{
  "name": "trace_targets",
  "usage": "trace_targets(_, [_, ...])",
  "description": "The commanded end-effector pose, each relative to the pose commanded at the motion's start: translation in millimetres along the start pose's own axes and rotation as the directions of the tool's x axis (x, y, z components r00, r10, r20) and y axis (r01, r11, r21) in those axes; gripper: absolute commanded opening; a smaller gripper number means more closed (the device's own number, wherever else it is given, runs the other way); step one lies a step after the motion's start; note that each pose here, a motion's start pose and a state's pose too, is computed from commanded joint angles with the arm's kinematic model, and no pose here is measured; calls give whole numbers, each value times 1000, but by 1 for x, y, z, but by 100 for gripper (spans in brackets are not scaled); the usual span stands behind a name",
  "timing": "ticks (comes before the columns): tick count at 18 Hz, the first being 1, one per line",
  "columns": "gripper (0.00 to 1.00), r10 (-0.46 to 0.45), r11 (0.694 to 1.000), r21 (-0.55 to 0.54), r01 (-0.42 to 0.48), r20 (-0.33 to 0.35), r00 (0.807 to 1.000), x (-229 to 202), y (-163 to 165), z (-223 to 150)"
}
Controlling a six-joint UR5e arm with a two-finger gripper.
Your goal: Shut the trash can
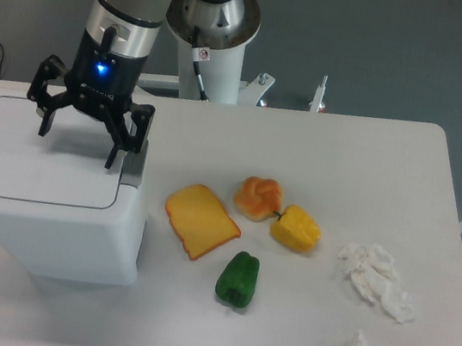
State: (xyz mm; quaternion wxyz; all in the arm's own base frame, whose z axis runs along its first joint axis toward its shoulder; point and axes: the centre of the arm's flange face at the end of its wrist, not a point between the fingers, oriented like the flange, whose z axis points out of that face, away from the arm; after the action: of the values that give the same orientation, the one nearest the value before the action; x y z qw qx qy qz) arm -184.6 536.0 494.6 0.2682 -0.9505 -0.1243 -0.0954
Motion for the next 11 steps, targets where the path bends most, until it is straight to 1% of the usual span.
trace_targets(6, [100,5,1000,11,-5,2,1000,4,-1,-8])
trace_targets(11, [100,-1,999,54,0,27,1000,-4,-9,-33])
